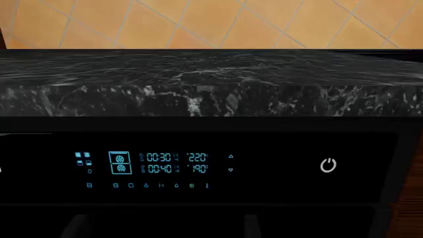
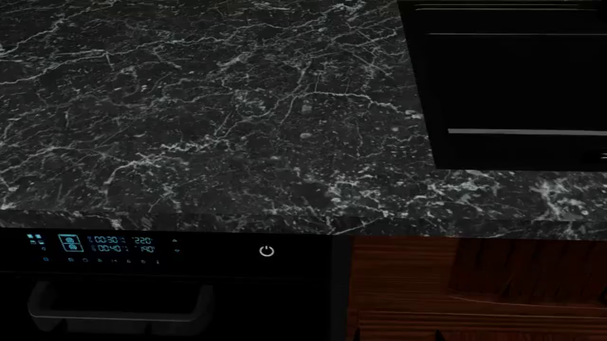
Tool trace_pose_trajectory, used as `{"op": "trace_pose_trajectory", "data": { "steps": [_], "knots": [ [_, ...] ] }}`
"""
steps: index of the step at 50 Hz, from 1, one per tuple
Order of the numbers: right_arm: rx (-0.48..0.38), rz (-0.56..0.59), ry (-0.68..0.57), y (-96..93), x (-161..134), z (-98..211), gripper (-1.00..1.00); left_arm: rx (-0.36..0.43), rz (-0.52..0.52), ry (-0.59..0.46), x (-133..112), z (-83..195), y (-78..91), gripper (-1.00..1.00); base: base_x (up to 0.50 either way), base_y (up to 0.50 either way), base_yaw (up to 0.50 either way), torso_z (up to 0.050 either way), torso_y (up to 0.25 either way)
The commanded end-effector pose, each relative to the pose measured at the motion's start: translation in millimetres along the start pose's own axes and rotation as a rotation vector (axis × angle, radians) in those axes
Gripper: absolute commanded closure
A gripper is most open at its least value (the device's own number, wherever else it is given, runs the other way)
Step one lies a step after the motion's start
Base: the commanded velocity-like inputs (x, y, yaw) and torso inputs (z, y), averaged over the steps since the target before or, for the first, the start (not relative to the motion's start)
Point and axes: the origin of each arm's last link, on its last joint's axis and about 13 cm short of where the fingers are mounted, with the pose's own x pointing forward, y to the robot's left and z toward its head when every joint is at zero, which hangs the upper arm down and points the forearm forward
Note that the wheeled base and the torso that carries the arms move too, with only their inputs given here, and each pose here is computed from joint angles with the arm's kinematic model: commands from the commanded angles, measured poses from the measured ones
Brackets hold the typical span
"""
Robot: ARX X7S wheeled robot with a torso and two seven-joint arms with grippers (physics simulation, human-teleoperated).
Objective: Navigate to the shelves.
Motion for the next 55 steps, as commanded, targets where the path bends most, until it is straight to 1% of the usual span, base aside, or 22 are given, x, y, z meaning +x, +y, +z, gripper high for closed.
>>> {"op": "trace_pose_trajectory", "data": {
  "steps": [1,2,3,11,13,14,15,16,23,55],
  "knots": [
    [0.000,0.000,0.000,0.2,-0.1,0.5,-1.00,0.015,0.000,0.000,0.0,-0.1,0.0,-1.00,0.00,0.00,0.00,0.000,0.000],
    [-0.027,-0.004,-0.025,1.7,-1.4,-0.3,-1.00,0.004,-0.003,0.007,0.2,-0.5,-0.1,-1.00,0.00,0.00,0.00,0.000,0.000],
    [-0.035,-0.004,-0.030,2.4,-1.9,-0.6,-1.00,0.011,0.001,0.007,0.8,-0.9,-0.2,-1.00,0.00,0.00,0.00,0.000,0.000],
    [-0.028,0.000,-0.019,3.0,-1.0,0.3,-1.00,0.022,0.004,0.013,0.5,-0.3,0.6,-1.00,0.00,0.00,0.00,0.000,0.000],
    [-0.028,-0.001,-0.017,3.0,-1.0,0.5,-1.00,0.053,0.027,0.037,1.9,-0.9,0.2,-1.00,0.00,0.00,0.00,0.000,0.000],
    [-0.027,-0.001,-0.016,2.8,-0.7,0.4,-1.00,0.059,0.020,0.040,2.3,-1.8,-0.8,-1.00,0.00,0.00,0.00,0.000,0.000],
    [-0.028,-0.001,-0.016,2.8,-0.5,0.2,-1.00,0.057,0.017,0.033,1.5,-1.6,-0.8,-1.00,0.00,0.00,0.00,0.000,0.000],
    [-0.028,-0.003,-0.016,2.7,-0.4,0.5,-1.00,0.029,-0.004,0.012,-0.6,0.7,0.3,-1.00,0.00,0.00,0.00,0.000,0.000],
    [-0.031,-0.003,-0.013,2.2,-1.1,0.9,-1.00,0.025,-0.003,-0.002,-1.5,0.6,0.2,-1.00,0.00,-0.03,0.00,0.000,0.000],
    [-0.051,0.006,-0.004,3.7,-2.0,0.9,-1.00,0.026,0.008,0.007,-0.5,0.8,1.4,-1.00,-0.05,-0.50,0.00,0.000,0.000]
  ]
}}
